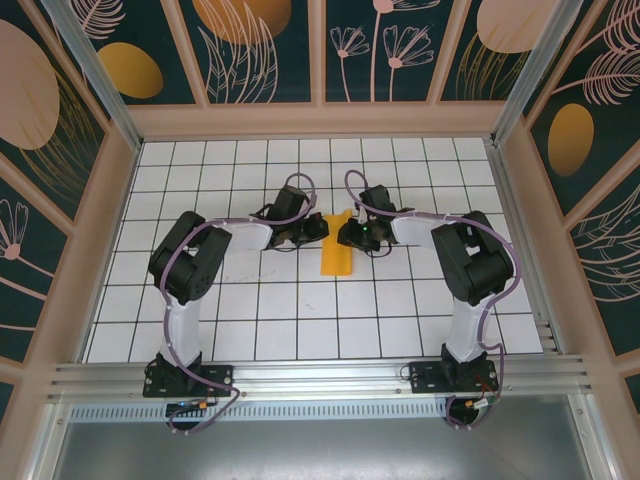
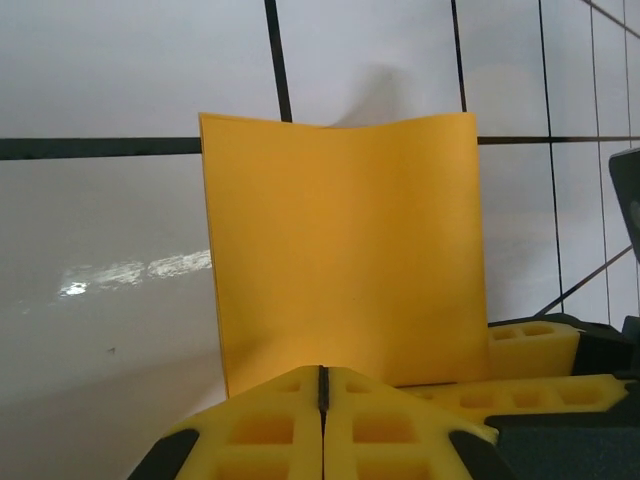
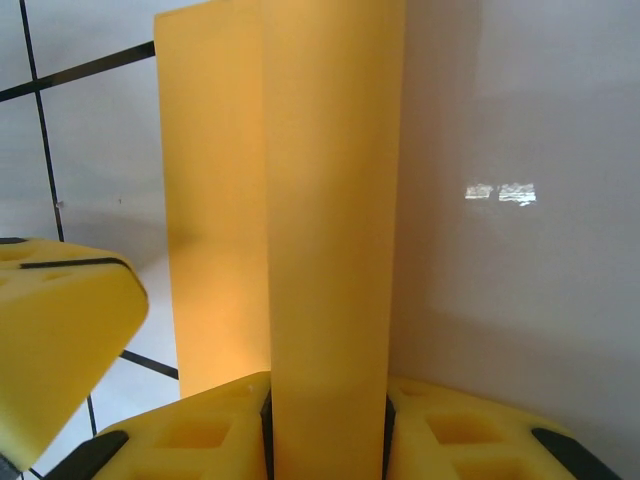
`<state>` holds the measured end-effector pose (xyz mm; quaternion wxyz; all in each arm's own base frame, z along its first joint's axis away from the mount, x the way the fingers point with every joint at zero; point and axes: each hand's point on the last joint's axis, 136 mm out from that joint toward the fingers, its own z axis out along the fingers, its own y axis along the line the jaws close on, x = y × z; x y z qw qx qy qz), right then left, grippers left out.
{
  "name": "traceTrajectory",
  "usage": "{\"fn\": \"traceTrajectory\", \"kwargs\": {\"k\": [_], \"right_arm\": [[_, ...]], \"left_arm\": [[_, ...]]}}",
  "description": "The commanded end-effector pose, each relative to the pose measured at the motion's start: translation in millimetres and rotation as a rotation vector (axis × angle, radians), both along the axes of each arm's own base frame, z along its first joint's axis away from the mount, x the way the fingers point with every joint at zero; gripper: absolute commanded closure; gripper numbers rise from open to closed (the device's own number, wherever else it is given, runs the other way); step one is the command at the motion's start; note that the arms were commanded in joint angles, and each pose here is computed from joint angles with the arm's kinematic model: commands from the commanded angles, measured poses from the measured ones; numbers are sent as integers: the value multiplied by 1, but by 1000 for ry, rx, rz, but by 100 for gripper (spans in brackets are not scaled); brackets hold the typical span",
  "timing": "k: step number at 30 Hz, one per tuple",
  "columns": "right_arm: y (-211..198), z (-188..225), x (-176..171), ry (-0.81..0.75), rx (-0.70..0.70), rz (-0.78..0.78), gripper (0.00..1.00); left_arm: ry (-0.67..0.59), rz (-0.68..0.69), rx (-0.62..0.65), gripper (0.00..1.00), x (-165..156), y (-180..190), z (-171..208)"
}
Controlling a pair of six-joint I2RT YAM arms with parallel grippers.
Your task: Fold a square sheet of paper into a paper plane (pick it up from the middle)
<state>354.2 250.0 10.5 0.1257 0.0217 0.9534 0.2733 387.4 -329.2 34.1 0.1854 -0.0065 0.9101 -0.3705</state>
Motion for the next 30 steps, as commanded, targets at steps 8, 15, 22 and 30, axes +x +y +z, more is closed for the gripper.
{"fn": "traceTrajectory", "kwargs": {"k": [8, 15, 22, 30], "right_arm": [[-47, -84, -44, 185, -252, -7, 70], [-45, -83, -43, 181, -247, -5, 70], [-37, -56, -29, 125, -200, -10, 66], [-39, 23, -21, -11, -76, -74, 52]], "left_arm": [[49, -39, 64, 98, -6, -5, -19], [82, -22, 136, 100, -10, 7, -36], [107, -3, 202, 100, -15, 18, -52], [107, 6, 229, 100, -17, 24, -61]]}}
